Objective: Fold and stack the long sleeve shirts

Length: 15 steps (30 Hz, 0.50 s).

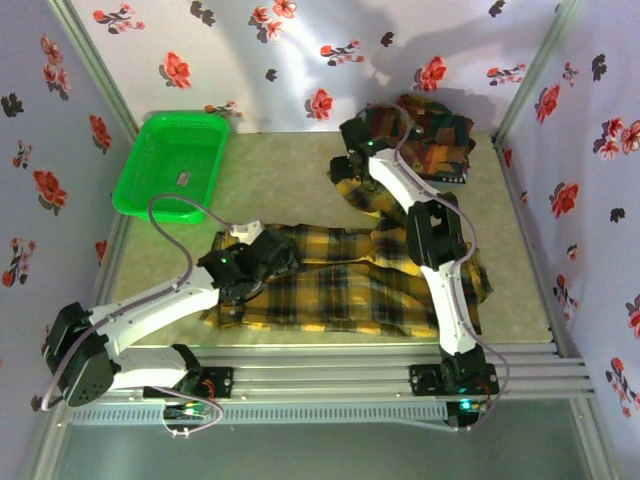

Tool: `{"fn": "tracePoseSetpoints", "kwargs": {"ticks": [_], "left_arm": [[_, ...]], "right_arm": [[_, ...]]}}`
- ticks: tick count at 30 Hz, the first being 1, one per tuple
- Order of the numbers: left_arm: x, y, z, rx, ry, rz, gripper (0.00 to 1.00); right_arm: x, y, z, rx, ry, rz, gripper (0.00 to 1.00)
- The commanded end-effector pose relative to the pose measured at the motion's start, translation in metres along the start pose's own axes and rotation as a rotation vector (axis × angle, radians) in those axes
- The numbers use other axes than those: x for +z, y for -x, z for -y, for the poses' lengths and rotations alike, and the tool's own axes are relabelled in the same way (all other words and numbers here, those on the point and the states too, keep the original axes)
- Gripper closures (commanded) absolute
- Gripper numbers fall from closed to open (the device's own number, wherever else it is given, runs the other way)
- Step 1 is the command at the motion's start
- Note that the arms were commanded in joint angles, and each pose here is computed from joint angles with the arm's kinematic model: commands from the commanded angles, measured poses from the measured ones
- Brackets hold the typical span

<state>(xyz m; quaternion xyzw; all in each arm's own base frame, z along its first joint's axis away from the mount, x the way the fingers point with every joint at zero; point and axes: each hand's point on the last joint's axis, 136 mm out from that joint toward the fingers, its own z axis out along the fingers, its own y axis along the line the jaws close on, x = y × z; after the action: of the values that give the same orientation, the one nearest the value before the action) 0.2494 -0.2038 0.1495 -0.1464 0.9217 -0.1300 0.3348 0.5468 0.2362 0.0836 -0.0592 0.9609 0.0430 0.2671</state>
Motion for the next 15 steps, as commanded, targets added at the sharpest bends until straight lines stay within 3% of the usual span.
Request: {"fn": "tracePoseSetpoints", "kwargs": {"ticks": [1,9,15], "left_arm": [[0.002,-0.004,0.001,-0.005,0.008,-0.01,0.0],[-0.001,-0.003,0.0,-0.01,0.009,-0.011,0.0],[-0.002,-0.001,0.003,-0.005,0.007,-0.01,0.0]], "right_arm": [[0.012,-0.007,-0.004,0.019,-0.033,-0.016,0.11],[0.041,-0.026,0.008,0.008,-0.11,-0.075,0.13],[0.052,-0.039,0.007,0.014,-0.115,-0.112,0.23]]}}
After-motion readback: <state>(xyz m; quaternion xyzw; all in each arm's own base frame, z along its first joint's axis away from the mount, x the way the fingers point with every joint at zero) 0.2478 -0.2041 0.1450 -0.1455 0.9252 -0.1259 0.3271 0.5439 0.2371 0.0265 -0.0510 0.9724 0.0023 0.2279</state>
